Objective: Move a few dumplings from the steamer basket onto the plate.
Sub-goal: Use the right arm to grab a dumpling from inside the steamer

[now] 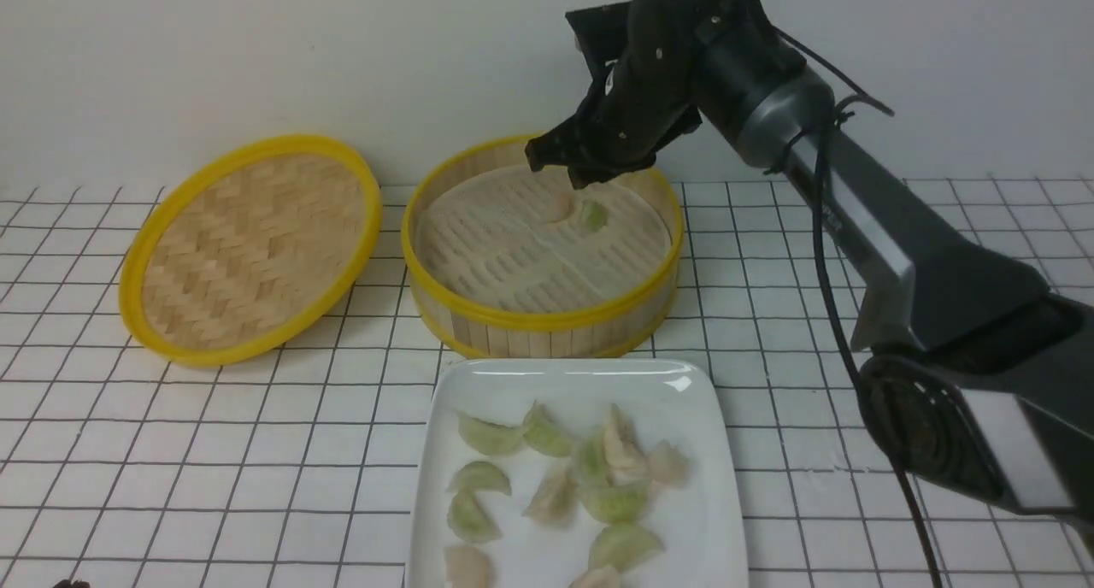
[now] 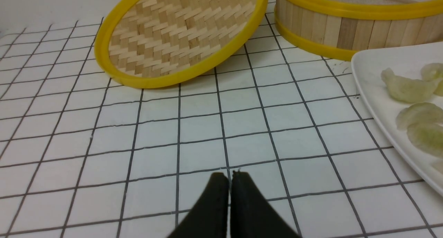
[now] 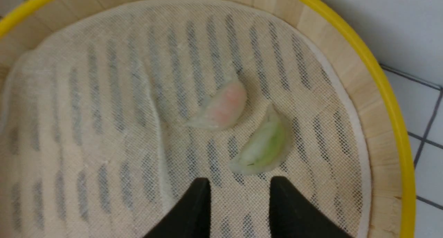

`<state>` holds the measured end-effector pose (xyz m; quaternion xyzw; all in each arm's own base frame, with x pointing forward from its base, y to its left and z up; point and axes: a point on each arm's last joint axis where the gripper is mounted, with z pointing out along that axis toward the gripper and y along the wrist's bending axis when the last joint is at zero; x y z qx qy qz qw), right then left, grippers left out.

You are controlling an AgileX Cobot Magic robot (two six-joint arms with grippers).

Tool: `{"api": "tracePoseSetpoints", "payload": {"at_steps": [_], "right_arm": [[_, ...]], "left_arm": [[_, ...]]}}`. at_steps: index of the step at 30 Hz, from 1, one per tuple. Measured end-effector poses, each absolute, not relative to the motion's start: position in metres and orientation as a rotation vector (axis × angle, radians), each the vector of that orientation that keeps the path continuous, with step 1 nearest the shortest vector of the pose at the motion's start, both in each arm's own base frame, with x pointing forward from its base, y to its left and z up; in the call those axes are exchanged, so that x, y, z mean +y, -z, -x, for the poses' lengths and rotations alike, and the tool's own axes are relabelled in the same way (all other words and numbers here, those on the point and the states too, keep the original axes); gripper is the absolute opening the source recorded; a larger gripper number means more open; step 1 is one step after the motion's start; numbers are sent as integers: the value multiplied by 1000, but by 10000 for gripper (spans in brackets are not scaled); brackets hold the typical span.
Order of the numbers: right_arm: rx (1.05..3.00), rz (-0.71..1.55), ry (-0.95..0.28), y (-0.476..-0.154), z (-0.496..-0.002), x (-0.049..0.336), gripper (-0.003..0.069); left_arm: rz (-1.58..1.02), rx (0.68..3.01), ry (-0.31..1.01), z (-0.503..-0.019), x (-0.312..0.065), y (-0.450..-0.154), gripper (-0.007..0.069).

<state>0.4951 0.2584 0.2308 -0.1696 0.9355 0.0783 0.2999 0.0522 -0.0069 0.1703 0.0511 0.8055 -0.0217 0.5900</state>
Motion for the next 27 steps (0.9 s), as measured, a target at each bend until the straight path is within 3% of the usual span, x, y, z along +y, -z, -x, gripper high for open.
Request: {"api": "tracePoseSetpoints", "payload": {"at_steps": [4, 9, 18, 25, 27], "right_arm": [[2495, 454, -187, -222, -497, 258, 363], [2521, 462, -172, -205, -500, 259, 437], [2543, 547, -137, -181, -502, 261, 451], [2505, 488, -231, -216, -496, 262, 451], [2461, 472, -290, -245, -490, 262, 450]], "left_arm": [[-119, 1875, 50, -52, -7, -170, -6], [-119, 1875, 50, -52, -7, -170, -6], [-119, 1875, 50, -52, -7, -170, -6], [-119, 1875, 50, -52, -7, -170, -6], [-119, 1875, 50, -52, -7, -170, -6]]}}
